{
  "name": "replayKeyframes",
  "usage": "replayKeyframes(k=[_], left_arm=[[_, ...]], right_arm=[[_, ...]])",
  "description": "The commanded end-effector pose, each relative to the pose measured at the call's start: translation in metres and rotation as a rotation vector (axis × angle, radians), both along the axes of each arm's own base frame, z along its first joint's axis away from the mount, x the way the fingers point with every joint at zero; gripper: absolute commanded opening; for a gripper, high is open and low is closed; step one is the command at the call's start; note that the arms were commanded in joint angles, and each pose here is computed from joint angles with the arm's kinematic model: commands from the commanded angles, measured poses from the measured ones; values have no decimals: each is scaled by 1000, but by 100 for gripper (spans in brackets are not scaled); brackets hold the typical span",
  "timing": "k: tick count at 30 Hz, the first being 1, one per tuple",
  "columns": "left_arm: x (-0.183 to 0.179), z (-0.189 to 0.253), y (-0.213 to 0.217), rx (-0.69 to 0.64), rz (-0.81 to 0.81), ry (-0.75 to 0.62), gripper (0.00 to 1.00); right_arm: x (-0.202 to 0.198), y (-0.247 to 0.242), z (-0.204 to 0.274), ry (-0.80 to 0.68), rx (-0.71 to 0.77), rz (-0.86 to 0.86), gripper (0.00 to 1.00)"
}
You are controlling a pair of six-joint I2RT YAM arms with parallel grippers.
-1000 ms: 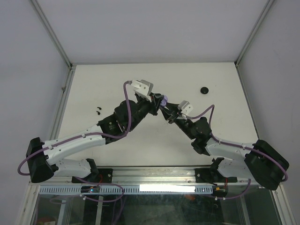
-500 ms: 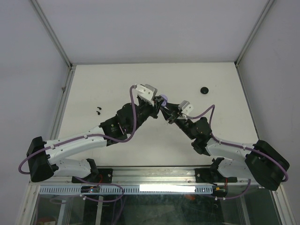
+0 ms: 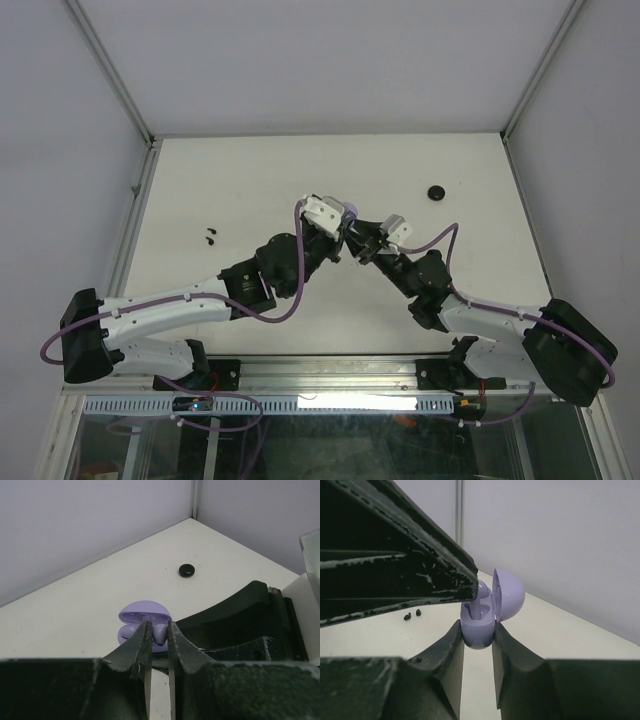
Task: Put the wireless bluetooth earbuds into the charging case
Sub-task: Place the earbud in the charging case.
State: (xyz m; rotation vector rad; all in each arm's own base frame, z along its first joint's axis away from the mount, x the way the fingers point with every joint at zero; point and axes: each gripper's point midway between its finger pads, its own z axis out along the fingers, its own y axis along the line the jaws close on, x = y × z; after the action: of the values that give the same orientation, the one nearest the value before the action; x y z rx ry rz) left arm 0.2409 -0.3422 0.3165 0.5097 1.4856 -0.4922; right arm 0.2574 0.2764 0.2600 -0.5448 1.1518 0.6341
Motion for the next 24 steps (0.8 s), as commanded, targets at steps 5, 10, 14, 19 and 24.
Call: replayKeyframes(k=[5, 10, 14, 19, 24], left_arm=[[-5, 3, 1, 48, 53, -58, 11], [-4, 14, 1, 42, 69, -65, 11], [-3, 27, 5, 37, 87, -46, 11], [-4, 32, 5, 71, 90, 5, 11], [-7, 30, 3, 100, 74, 41, 11]], right_arm=[[-2, -6, 45, -83, 119, -12, 0], [-2, -7, 45, -84, 118, -14, 0], [-2, -8, 45, -85, 116, -16, 0], [-2, -7, 44, -87, 112, -12, 0], [-2, -6, 43, -85, 109, -10, 0]])
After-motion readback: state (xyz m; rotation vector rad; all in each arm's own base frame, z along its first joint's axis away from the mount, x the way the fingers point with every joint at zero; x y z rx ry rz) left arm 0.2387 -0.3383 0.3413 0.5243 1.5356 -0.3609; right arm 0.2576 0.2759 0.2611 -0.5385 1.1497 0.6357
